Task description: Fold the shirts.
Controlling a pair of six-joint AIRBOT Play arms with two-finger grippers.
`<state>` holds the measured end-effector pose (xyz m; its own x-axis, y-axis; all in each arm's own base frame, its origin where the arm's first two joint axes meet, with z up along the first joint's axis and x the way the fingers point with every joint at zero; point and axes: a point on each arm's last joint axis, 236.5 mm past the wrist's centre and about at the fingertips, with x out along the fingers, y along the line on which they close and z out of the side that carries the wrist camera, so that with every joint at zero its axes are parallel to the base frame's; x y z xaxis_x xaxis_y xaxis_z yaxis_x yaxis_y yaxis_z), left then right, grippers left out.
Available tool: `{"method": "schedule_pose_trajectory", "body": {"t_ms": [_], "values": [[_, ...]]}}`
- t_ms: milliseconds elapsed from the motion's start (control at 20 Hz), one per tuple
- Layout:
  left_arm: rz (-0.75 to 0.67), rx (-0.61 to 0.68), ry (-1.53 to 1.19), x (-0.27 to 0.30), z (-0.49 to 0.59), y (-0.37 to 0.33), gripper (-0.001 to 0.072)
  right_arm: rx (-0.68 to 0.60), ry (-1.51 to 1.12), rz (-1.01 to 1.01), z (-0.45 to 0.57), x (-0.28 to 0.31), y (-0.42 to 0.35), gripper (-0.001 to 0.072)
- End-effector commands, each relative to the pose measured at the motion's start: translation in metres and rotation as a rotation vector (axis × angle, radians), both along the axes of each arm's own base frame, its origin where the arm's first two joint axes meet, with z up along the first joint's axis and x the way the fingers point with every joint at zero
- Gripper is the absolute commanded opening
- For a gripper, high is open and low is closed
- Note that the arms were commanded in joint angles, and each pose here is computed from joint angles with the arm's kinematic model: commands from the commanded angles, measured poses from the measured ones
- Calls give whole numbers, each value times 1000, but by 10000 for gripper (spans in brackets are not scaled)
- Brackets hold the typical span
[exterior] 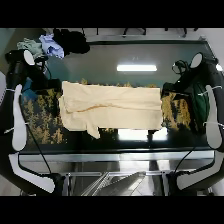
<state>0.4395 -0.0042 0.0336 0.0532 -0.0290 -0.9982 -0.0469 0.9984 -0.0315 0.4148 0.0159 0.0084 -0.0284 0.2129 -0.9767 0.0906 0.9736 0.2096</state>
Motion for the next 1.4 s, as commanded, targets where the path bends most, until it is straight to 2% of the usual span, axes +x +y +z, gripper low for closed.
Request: {"method": "schedule_pose_trajectory", "body": {"t_ms": [0, 100, 250, 350, 400, 450, 650, 700, 750, 800, 850, 950, 1000, 1100, 1150, 1250, 1300, 1350], "values": [[51, -84, 99, -68, -14, 3, 653, 143, 30, -16, -5, -29, 11, 699], [137, -228, 147, -113, -38, -8, 653, 217, 21, -64, -18, -45, 8, 699], [349, -452, 146, -146, -65, -22, 652, 266, 1, -107, -29, -66, 7, 698], [423, -473, 125, -157, -83, -19, 650, 270, -2, -97, -32, -78, 12, 698], [441, -466, 117, -162, -92, -19, 569, 269, -8, -99, -31, -80, 13, 697], [456, -469, 107, -164, -98, -21, 430, 268, -22, -98, -29, -79, 14, 697], [511, -488, 84, -164, -126, -34, 413, 291, -96, -115, -14, -67, 20, 696], [526, -505, 98, -163, -132, -40, 430, 289, -107, -116, -12, -66, 20, 695], [532, -517, 116, -162, -139, -46, 515, 287, -113, -116, -10, -66, 20, 690], [522, -511, 127, -159, -144, -49, 553, 287, -114, -115, -10, -66, 20, 630], [503, -503, 131, -154, -145, -50, 554, 286, -114, -115, -10, -66, 19, 547], [497, -509, 102, -139, -141, -50, 671, 286, -115, -115, -10, -66, 19, 548], [484, -493, 89, -136, -143, -51, 670, 285, -118, -116, -10, -65, 19, 548], [493, -468, 103, -138, -152, -50, 590, 284, -118, -116, -10, -65, 19, 548], [493, -467, 93, -136, -150, -50, 587, 285, -118, -116, -10, -65, 19, 548], [475, -450, 31, -128, -143, -44, 158, 285, -117, -116, -10, -65, 19, 548], [451, -446, -8, -122, -136, -43, 30, 285, -117, -116, -10, -65, 19, 548], [424, -425, -44, -119, -132, -42, 29, 284, -117, -116, -10, -65, 19, 548]]}}
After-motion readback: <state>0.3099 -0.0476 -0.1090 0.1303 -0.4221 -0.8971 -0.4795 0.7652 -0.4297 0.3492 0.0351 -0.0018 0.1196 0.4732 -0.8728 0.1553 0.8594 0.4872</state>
